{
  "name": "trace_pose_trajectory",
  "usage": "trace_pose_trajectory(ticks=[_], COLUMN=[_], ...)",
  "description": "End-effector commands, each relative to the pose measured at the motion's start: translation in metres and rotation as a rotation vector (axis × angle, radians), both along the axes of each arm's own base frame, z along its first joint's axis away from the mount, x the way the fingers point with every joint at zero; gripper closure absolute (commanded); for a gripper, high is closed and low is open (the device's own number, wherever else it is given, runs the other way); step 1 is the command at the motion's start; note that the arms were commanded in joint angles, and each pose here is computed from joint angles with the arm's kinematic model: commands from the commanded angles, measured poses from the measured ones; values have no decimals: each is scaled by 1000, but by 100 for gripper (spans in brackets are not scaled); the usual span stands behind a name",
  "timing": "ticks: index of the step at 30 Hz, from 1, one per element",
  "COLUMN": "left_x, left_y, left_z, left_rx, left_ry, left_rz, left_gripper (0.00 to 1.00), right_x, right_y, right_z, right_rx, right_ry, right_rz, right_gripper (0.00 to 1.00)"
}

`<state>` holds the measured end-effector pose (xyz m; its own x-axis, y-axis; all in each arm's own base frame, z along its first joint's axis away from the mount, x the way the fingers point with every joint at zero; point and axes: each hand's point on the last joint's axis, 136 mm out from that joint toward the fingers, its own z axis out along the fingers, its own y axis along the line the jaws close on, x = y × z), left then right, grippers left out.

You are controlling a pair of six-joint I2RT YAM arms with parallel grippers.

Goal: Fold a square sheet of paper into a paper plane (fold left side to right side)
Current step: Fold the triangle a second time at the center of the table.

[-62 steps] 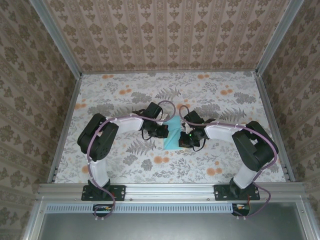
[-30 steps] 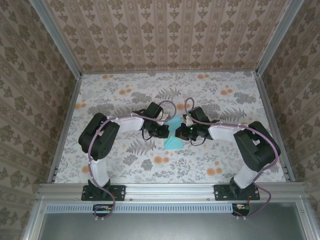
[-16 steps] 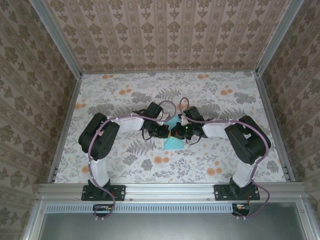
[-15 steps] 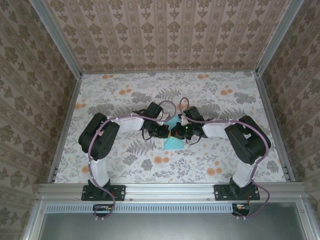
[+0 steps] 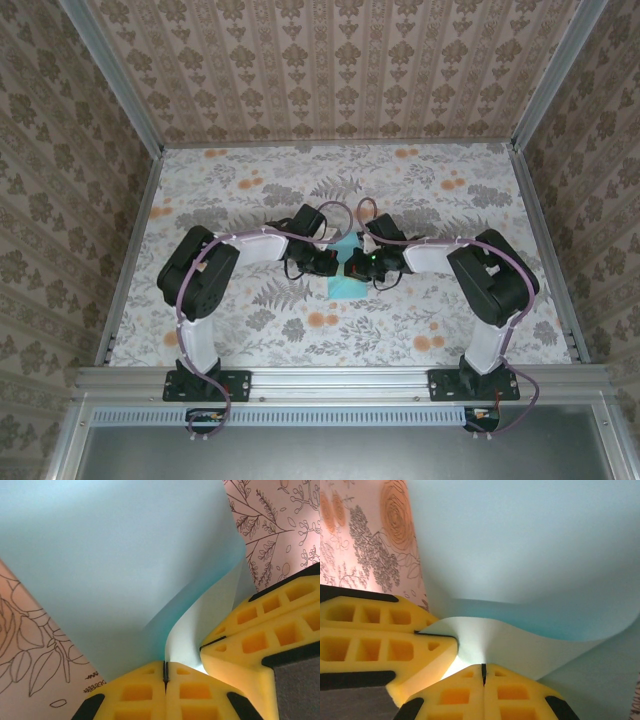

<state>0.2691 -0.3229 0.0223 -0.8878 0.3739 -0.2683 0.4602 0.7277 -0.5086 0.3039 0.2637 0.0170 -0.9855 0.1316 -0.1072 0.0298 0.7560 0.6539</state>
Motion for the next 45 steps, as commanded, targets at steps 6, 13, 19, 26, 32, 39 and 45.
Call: trace_pose_trajectory(ticks=[6, 13, 19, 26, 32, 39, 45], left_x=[-3, 9, 17, -7, -41, -68, -75], left_y=[2, 0, 12, 17, -2, -22, -20], left_z=[-6, 32, 60, 72, 71, 60, 38], left_rx=[40, 20, 16, -49, -206, -258, -191], left_ry=[10, -67, -114, -67, 73, 186, 212], left_rz=[-22, -22, 6, 2, -35, -106, -101], left_gripper=[95, 87, 81, 82, 82, 81, 79], right_x=[-14, -23, -24, -23, -23, -24, -25], right_y=[-14, -22, -24, -24, -23, -24, -24], right_z=[-22, -33, -34, -33, -33, -33, -33], right_rx=[-109, -141, -151, -149, -148, -150, -153], right_ry=[58, 93, 95, 92, 92, 95, 97], right_rz=[17, 12, 9, 8, 8, 10, 11], right_gripper=[100, 100, 100, 100, 100, 100, 100])
